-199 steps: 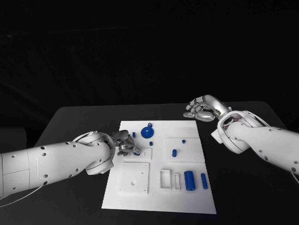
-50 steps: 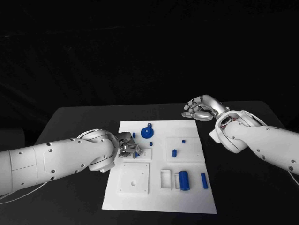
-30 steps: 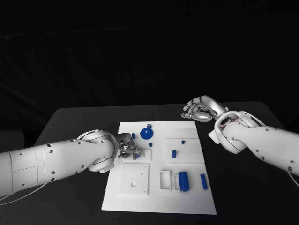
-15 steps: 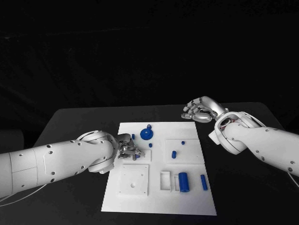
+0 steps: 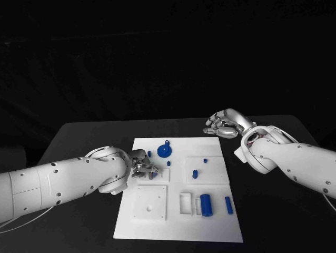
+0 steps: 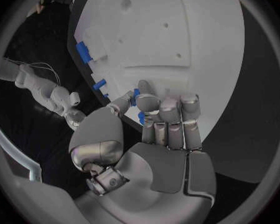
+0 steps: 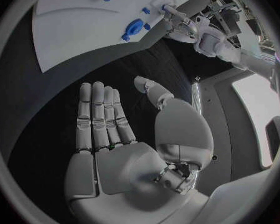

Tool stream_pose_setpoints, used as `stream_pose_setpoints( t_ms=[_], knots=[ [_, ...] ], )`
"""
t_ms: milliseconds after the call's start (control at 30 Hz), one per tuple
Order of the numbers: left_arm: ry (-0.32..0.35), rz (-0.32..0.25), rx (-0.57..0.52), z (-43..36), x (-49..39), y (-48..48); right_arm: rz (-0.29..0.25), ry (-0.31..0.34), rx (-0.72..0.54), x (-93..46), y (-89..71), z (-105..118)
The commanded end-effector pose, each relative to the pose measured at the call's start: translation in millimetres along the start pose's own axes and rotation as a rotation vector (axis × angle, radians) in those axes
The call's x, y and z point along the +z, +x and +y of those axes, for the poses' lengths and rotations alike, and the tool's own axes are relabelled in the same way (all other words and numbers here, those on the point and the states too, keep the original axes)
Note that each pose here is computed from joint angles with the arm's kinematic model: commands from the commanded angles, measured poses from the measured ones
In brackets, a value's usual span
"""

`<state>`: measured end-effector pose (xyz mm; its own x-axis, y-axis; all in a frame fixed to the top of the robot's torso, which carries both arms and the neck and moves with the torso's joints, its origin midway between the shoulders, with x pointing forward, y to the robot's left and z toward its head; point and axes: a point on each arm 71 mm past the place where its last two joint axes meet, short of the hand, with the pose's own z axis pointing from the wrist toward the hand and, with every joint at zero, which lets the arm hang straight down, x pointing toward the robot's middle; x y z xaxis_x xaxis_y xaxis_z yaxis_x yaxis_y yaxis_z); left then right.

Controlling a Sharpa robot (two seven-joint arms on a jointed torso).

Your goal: Assemble the parts on the task board

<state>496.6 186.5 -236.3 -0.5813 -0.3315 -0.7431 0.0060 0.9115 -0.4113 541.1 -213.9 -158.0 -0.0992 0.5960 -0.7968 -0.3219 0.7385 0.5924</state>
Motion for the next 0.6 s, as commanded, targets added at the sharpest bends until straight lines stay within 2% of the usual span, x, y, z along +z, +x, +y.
stream_pose_setpoints(
  t_ms=[33,300,600],
  knots=[
    [0.011,-0.001,-0.006,-2.8,0.0,-0.1,0.012,-0.01,0.0,0.1,0.8,1.0],
    [0.012,-0.007,-0.012,-2.5,-0.2,-1.9,0.013,-0.009,-0.001,0.0,0.7,0.7],
    [0.011,0.027,-0.026,-2.6,0.0,0.3,0.016,-0.008,-0.001,-0.1,0.7,0.1]
  ],
)
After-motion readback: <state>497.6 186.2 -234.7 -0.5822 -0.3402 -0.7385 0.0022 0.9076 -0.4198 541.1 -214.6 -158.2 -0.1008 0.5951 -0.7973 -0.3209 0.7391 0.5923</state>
